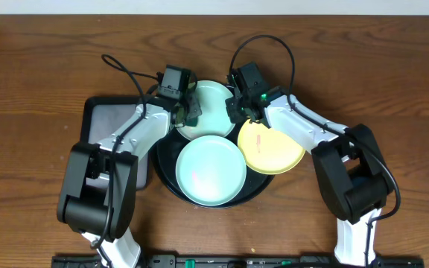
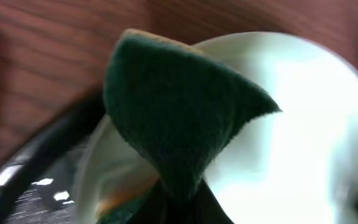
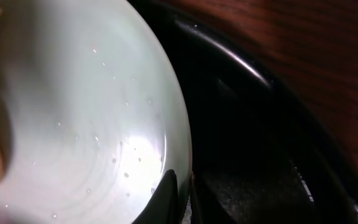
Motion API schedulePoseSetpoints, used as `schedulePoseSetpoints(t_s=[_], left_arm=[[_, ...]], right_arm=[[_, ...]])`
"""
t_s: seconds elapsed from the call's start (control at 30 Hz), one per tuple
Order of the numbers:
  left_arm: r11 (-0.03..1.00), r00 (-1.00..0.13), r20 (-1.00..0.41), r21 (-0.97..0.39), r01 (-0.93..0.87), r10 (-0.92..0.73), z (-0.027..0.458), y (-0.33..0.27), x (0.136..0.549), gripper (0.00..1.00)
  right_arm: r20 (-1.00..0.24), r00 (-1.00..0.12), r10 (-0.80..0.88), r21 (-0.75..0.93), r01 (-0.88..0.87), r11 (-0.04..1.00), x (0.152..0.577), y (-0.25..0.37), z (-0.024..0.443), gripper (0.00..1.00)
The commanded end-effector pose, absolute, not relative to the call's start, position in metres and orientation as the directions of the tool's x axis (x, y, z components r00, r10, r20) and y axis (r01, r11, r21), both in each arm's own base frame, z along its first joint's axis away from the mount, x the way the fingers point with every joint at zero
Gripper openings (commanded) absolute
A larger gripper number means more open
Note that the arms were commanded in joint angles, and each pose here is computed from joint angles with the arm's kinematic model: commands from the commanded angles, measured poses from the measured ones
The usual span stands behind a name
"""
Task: Clean dirty plates on tray and stack at the side
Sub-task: 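Scrub the upper mint plate with the sponge while the right gripper holds it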
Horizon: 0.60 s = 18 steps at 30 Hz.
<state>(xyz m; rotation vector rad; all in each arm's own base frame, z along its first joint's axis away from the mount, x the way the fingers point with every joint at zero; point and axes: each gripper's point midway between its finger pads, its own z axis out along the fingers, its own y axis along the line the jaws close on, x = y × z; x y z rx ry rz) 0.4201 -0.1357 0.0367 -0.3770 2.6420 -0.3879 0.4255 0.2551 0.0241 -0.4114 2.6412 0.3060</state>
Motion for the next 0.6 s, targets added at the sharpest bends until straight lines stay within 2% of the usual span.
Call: schedulePoseSetpoints(t_s=[0.0, 0.2, 0.4, 0.57], left_arm=[[0.860, -0.926, -0.271, -0.502, -0.098, -0.264, 0.035, -0.178, 0.406, 0.08], [0.851, -0.917, -0.368, -0.521, 0.064, -0.156, 0.057, -0.184, 0.412, 0.07], [0.878, -0.875, -0.468, -0.461, 0.127, -0.119, 0.095, -0.162, 0.413, 0.07], [0.967, -0.831, -0.529, -0.253, -0.041, -0.173, 0.118, -0.098, 0.407, 0.07]], right_arm=[[-0.451, -0.856, -0.254, 0.141, -0.349, 0.926, 0.420, 0.260, 0.018, 0.06], [-0.451, -0.856, -0.254, 0.141, -0.349, 0.926, 0.420, 0.260, 0.018, 0.09], [-0.451, -0.856, -0.254, 0.141, -0.349, 0.926, 0.420, 0.260, 0.018, 0.41], [-0.451, -0.856, -0.254, 0.141, -0.349, 0.926, 0.420, 0.260, 0.018, 0.47]])
